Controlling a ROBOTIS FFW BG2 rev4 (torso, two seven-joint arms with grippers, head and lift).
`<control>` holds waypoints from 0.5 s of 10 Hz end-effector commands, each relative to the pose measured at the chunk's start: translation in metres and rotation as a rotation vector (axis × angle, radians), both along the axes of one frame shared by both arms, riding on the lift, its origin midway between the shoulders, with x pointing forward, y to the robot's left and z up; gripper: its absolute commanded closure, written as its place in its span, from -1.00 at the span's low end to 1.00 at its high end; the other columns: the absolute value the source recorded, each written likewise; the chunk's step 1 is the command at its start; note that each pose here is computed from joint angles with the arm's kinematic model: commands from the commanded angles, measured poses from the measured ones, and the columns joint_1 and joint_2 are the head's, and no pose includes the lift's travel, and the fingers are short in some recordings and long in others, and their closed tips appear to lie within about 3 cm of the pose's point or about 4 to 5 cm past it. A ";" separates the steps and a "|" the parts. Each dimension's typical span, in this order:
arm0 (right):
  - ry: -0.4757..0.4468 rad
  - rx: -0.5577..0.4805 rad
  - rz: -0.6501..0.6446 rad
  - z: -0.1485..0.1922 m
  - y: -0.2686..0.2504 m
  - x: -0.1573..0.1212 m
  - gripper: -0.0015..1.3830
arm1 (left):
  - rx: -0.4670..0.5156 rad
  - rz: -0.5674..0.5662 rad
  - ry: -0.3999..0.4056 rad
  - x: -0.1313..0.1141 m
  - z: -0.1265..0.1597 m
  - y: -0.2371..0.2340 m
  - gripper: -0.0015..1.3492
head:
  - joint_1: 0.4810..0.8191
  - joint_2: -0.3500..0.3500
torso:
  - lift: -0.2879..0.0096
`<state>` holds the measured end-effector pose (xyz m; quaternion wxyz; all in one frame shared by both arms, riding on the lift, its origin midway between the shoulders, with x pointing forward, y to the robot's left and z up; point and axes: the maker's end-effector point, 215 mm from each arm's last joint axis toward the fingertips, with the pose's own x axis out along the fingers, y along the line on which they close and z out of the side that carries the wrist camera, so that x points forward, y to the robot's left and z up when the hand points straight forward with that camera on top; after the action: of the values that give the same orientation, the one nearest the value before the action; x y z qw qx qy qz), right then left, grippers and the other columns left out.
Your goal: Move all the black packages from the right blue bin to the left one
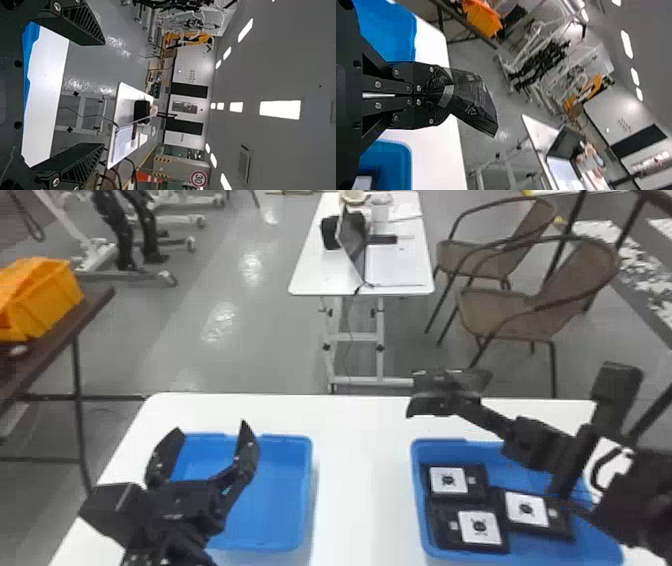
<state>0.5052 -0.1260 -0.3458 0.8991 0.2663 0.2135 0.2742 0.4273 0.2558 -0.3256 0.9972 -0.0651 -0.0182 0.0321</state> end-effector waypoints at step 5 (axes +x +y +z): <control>-0.047 0.391 0.403 0.035 0.151 -0.001 0.86 | -0.578 -0.046 -0.059 0.035 0.015 -0.016 -0.88 | 0.27 0.80 | 0.67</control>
<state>0.5051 0.0164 -0.3103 0.7693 0.3768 0.1812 0.4832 0.4575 0.2443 -0.3095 0.9500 -0.3092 -0.0388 0.0174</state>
